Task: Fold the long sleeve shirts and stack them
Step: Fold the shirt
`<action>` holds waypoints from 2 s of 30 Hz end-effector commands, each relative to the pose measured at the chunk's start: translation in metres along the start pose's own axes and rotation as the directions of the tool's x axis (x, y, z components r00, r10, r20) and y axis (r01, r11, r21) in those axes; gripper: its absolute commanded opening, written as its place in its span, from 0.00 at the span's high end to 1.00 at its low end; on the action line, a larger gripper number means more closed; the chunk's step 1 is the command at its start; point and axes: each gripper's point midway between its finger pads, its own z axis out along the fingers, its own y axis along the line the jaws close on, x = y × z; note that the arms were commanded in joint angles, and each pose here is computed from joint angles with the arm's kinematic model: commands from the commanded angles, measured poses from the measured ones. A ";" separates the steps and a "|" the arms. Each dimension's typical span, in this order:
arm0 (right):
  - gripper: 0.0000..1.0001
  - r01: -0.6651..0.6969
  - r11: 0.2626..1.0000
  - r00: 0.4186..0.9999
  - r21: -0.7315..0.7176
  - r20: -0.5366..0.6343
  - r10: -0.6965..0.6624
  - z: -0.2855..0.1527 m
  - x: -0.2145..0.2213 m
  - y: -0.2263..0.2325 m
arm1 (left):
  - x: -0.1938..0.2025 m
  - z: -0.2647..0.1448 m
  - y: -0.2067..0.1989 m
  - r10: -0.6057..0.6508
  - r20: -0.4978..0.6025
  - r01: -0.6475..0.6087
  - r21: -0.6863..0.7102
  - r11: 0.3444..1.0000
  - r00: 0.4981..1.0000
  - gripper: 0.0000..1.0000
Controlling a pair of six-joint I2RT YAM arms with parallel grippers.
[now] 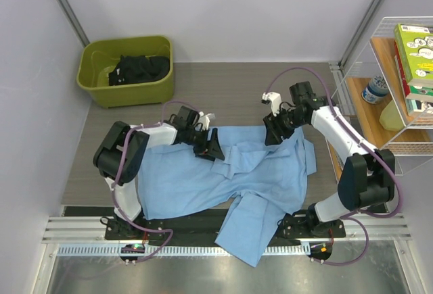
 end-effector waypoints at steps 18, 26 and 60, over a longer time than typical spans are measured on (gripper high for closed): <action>0.45 -0.035 0.999 0.999 0.034 0.032 0.034 -0.015 -0.001 0.001 | -0.034 -0.028 -0.068 0.111 0.103 -0.129 0.187 0.974 0.988 0.91; 0.45 -0.116 0.992 0.988 0.058 0.109 0.109 -0.031 -0.012 -0.024 | -0.020 -0.055 -0.117 0.294 0.089 -0.306 0.191 0.933 0.952 1.00; 0.40 0.120 0.939 0.989 -0.321 -0.049 -0.143 0.147 -0.071 0.068 | 0.003 -0.109 -0.027 0.182 0.100 -0.175 -0.072 0.982 0.978 0.34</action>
